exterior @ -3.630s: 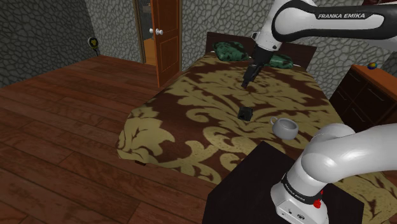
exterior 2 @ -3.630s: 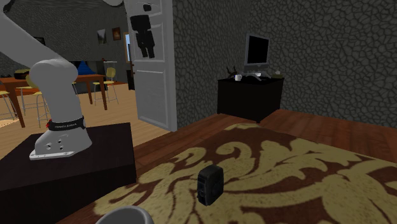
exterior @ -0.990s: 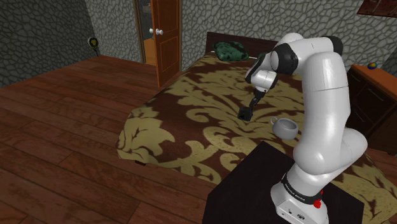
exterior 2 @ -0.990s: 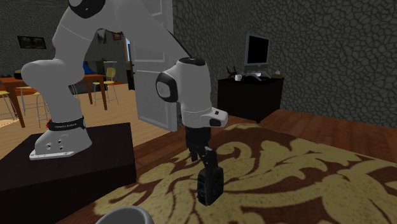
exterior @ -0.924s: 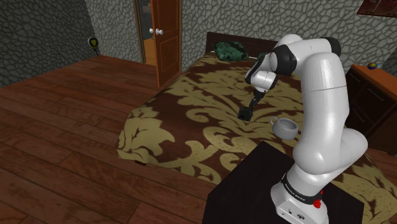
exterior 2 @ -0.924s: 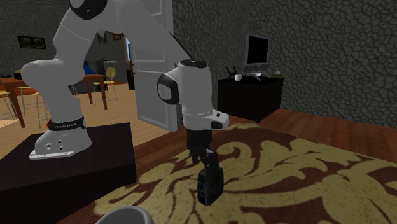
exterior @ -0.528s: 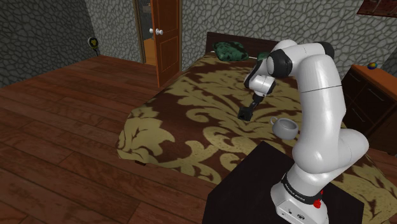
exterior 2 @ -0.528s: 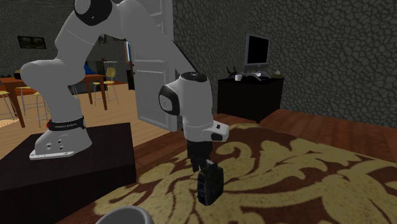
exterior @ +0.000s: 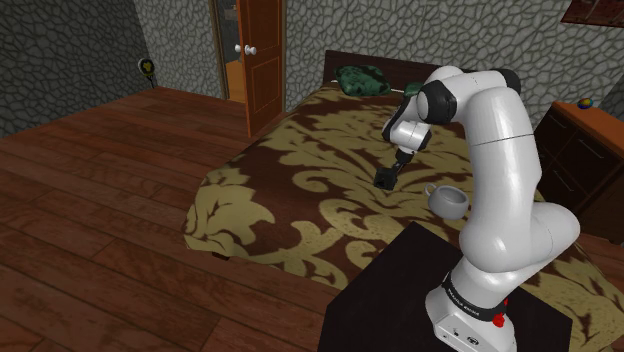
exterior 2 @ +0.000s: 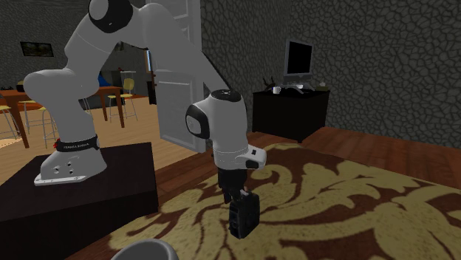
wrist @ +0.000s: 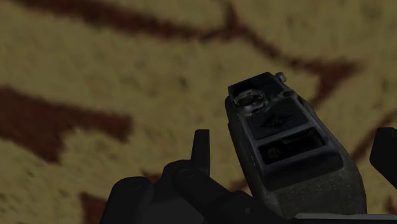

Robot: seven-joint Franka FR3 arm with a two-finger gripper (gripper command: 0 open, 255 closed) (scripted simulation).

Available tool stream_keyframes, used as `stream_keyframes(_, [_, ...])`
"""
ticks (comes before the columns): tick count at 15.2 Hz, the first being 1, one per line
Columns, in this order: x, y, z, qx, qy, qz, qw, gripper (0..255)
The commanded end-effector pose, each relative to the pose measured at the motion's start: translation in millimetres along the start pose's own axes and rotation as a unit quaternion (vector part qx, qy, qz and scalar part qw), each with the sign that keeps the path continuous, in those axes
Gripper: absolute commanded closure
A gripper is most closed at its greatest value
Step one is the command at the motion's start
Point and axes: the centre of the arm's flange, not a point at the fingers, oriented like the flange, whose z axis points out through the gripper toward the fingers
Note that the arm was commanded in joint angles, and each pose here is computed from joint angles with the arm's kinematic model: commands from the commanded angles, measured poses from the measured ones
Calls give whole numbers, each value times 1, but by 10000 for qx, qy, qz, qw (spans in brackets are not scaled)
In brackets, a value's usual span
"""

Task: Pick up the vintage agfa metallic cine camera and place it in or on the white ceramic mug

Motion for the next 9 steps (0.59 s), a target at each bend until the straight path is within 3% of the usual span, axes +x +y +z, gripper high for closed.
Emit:
stream_keyframes(1, [0,0,0,0,0,0,10000,0])
stream_keyframes(2, [0,0,0,0,0,0,10000,255])
stream_keyframes(9, [0,0,0,0,0,0,10000,255])
